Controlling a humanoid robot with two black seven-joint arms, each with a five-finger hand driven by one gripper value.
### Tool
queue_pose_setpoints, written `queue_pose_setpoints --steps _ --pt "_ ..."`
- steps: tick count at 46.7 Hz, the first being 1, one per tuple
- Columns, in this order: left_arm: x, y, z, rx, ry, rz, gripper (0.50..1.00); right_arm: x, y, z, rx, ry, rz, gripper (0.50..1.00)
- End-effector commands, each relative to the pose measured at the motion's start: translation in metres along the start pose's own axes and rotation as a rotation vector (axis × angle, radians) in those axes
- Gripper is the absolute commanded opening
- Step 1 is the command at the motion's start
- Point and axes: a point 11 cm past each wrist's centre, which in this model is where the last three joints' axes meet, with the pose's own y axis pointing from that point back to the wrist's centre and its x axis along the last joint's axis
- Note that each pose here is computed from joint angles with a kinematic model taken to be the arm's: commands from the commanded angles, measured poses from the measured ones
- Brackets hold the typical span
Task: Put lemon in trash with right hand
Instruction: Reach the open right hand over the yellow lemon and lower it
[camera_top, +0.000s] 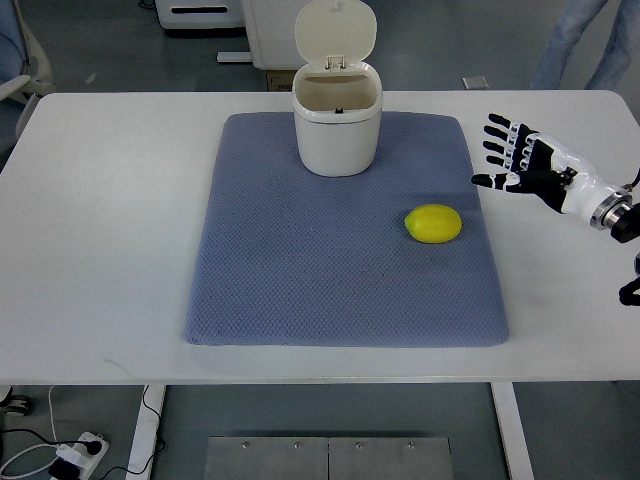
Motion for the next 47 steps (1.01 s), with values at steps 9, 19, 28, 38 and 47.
queue_pose_setpoints --steps 9,19,28,38,47 --pt "0.0 0.0 0.0 0.0 0.0 0.0 1.0 -0.003 -0.008 -0.01 -0.067 0.146 -0.048 0.989" --pt "0.0 0.0 0.0 0.0 0.0 0.0 1.0 -0.016 -0.017 -0.014 -0.113 0.241 -0.113 0.989" --pt "0.0 0.0 0.0 0.0 0.0 0.0 1.0 -0.027 -0.024 -0.017 -0.163 0.34 -0.173 0.989" --pt "0.0 0.0 0.0 0.0 0.0 0.0 1.0 -0.038 -0.027 -0.013 -0.217 0.453 -0.226 0.989" --pt "0.0 0.0 0.0 0.0 0.0 0.0 1.0 -0.047 -0.029 -0.011 -0.234 0.495 -0.263 0.989"
